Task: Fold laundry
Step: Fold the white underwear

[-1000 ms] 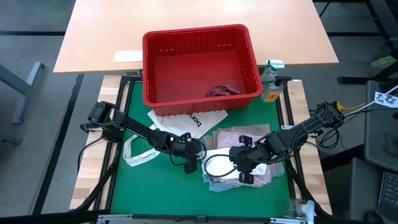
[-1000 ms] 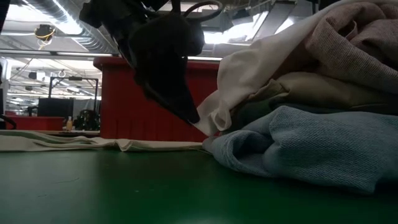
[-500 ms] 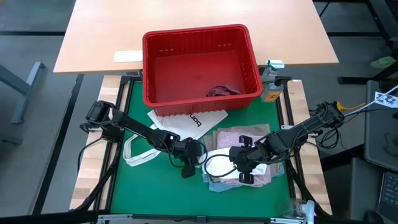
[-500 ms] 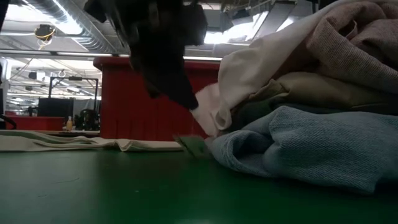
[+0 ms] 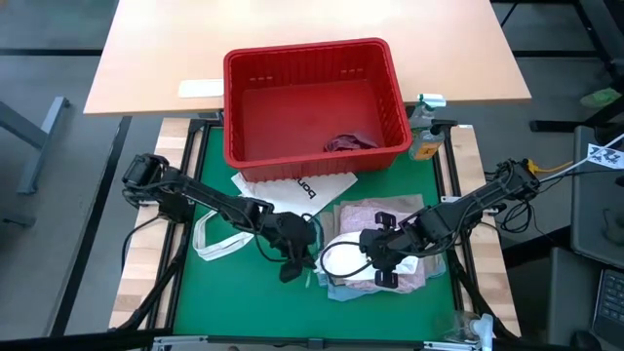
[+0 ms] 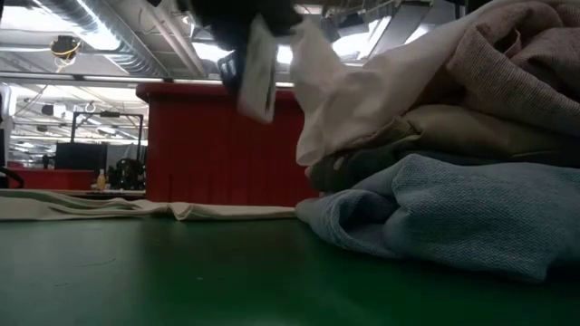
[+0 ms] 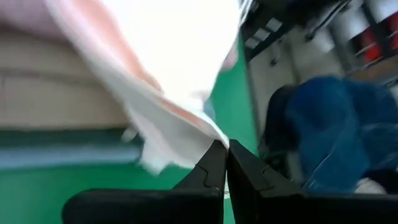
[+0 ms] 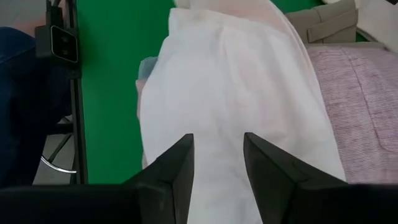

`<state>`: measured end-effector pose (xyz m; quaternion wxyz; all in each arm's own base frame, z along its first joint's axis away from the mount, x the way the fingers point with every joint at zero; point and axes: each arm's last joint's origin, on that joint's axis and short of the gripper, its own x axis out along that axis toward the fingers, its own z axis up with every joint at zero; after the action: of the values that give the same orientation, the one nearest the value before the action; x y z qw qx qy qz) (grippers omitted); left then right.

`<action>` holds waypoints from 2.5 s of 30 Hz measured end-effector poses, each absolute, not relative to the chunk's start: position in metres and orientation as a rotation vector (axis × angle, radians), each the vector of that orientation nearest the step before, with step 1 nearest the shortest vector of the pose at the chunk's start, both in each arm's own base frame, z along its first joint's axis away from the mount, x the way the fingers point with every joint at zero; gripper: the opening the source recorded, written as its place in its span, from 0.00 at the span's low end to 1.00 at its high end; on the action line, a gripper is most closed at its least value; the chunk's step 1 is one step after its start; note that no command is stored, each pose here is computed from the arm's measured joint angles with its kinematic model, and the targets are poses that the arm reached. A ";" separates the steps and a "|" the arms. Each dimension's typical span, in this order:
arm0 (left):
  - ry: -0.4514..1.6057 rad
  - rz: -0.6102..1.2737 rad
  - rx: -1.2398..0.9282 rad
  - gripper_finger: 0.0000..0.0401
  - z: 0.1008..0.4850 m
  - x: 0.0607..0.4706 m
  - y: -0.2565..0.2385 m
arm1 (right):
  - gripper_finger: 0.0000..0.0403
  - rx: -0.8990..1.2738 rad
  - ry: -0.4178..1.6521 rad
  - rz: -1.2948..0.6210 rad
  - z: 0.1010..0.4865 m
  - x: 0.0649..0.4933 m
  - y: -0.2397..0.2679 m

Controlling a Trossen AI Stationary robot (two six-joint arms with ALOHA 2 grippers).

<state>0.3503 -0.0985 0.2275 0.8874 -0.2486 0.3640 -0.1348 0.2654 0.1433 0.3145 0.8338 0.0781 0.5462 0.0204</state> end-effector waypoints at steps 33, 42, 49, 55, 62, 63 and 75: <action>0.060 -0.147 -0.863 0.01 0.238 0.397 -0.103 | 0.35 0.118 1.091 0.106 0.340 0.244 0.131; -0.039 -0.085 -0.881 0.01 0.218 0.418 -0.106 | 0.35 0.052 1.132 0.120 0.338 0.240 0.129; -0.041 -0.083 -0.843 0.01 0.208 0.450 -0.115 | 0.35 0.044 1.159 0.113 0.337 0.238 0.128; -0.025 -0.050 -0.839 0.01 0.194 0.459 -0.116 | 0.35 0.044 1.188 0.119 0.336 0.236 0.127; -0.041 0.047 -0.774 0.01 0.191 0.459 -0.113 | 0.35 0.046 1.186 0.119 0.336 0.236 0.127; -0.041 0.053 -0.756 0.02 0.191 0.459 -0.113 | 0.35 0.046 1.186 0.119 0.336 0.236 0.127; -0.039 0.067 -0.576 0.26 0.191 0.459 -0.112 | 0.35 0.046 1.186 0.120 0.336 0.235 0.127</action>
<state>0.4593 -0.1124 0.1912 0.9581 -0.2840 -0.0190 0.0329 0.2355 0.1273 0.3360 0.8272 0.0217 0.5586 0.0565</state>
